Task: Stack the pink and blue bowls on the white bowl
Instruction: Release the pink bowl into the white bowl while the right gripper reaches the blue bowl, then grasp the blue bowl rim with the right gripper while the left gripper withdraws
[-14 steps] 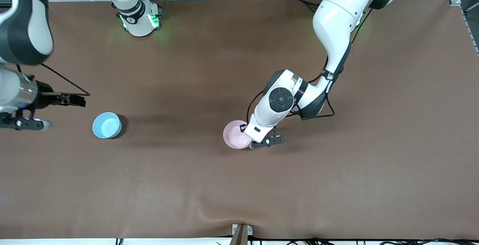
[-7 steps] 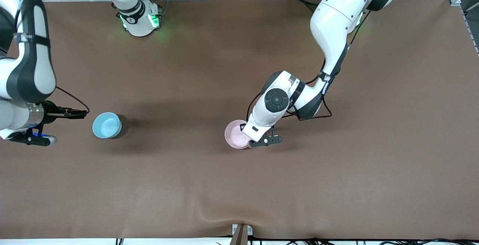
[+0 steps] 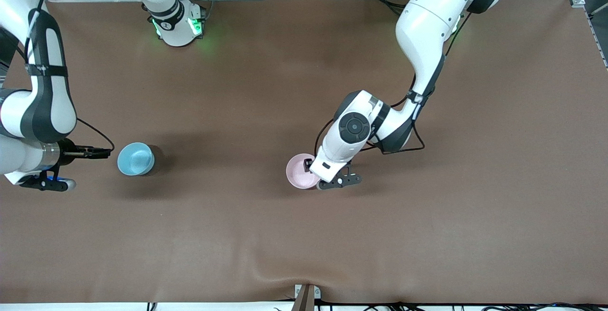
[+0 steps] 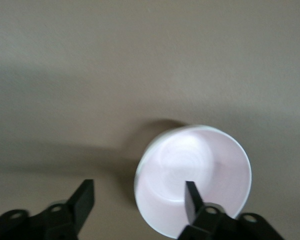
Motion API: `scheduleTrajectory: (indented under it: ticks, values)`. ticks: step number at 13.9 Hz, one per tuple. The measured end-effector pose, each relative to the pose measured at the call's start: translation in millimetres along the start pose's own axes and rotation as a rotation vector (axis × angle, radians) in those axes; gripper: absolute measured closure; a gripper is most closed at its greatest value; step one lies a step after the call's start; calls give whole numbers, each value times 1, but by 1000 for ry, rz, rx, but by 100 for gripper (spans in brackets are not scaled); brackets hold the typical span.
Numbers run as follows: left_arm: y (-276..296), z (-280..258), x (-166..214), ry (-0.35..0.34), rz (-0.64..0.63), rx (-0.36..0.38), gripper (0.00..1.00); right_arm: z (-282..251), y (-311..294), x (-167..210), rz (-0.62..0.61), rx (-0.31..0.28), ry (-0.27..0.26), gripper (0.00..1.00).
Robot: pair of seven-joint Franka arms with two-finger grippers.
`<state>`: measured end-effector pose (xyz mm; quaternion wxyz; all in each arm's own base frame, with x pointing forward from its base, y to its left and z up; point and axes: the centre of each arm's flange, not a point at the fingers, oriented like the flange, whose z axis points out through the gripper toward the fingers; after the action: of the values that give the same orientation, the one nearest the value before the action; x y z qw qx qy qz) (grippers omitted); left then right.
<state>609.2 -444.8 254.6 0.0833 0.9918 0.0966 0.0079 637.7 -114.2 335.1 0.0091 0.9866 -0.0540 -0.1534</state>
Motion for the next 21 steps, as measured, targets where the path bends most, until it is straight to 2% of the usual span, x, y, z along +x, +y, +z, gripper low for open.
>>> scheduleTrajectory:
  ticks: [1,5,7,11,15,18,21]
  values:
    - [-5,-8,7,22,5,20,1,10,5,6,-12,0,12,0]
    - [-29,-45,35,95,12,93,0,61,32,29,-75,47,29,0]
    - [-56,-63,61,116,17,101,0,86,45,33,-81,80,6,0]
    - [-137,-108,118,91,97,121,0,130,41,20,-63,154,-70,0]
    - [-202,-173,143,42,109,114,0,142,39,16,-60,166,-92,4]
    - [-226,-241,135,14,81,115,0,144,37,19,-46,189,-70,35]
    - [-231,-318,100,-14,96,160,0,149,38,24,-39,187,-45,70]
